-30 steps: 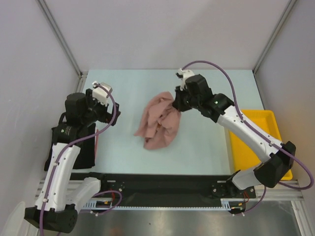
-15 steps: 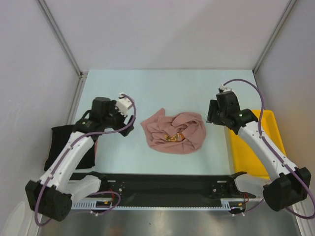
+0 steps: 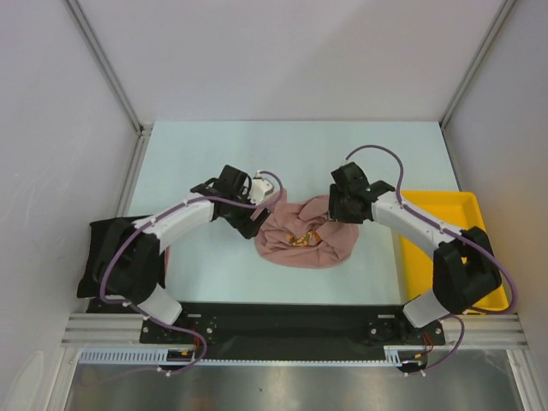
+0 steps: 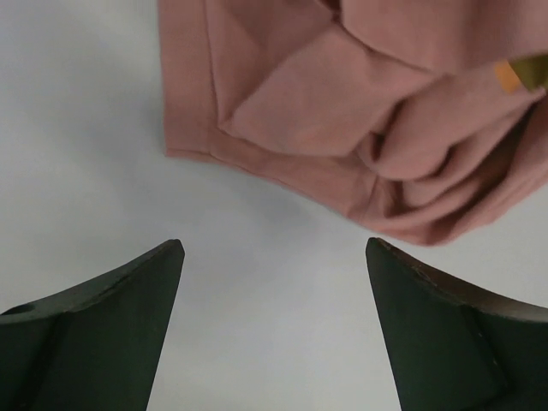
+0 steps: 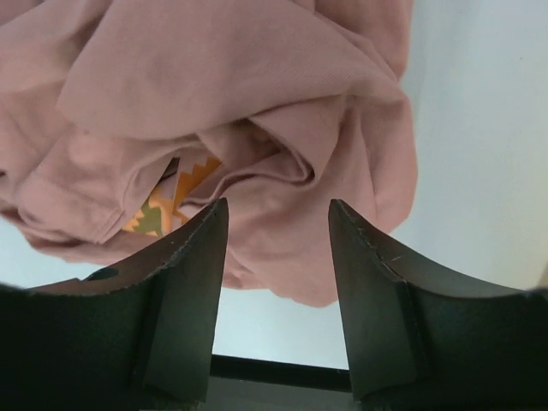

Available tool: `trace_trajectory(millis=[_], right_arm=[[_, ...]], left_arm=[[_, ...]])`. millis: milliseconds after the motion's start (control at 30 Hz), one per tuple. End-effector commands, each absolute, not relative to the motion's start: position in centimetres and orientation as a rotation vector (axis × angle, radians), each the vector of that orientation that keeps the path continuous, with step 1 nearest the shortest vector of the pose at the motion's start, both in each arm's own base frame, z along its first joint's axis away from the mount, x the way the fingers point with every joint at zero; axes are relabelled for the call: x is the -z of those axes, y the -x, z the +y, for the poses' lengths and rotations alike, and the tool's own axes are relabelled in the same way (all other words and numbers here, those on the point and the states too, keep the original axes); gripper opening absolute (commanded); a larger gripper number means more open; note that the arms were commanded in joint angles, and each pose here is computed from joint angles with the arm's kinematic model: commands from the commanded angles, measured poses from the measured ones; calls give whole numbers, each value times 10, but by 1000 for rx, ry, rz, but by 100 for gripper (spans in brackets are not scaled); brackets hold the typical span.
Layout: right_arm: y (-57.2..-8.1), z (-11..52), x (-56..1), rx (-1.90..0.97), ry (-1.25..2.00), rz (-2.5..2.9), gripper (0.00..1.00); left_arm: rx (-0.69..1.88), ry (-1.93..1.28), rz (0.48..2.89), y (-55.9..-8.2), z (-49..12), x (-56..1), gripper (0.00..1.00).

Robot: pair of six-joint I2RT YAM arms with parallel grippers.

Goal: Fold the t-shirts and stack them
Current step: Flatten the tshirt out

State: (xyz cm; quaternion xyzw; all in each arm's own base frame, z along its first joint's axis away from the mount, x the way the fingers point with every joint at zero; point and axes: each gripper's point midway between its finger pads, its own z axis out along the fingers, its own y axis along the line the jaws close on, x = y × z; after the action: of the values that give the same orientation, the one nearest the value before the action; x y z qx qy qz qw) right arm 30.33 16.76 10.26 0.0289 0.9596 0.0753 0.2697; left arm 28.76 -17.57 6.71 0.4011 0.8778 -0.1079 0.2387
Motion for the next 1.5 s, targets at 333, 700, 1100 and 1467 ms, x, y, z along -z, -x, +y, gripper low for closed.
trace_trajectory(millis=[333, 700, 1100, 1467], right_arm=[[-319, 139, -123, -73, -261, 2536, 0], [-275, 106, -156, -144, -337, 2444, 0], [-260, 79, -262, -262, -382, 2207, 0], [-213, 55, -440, -411, -325, 1846, 0]], left_arm=[[354, -779, 2518, -364, -185, -48, 75], [400, -805, 2627, -351, -193, -15, 63], [519, -727, 2541, -357, -171, -95, 0], [327, -639, 2230, -297, -61, -306, 0]])
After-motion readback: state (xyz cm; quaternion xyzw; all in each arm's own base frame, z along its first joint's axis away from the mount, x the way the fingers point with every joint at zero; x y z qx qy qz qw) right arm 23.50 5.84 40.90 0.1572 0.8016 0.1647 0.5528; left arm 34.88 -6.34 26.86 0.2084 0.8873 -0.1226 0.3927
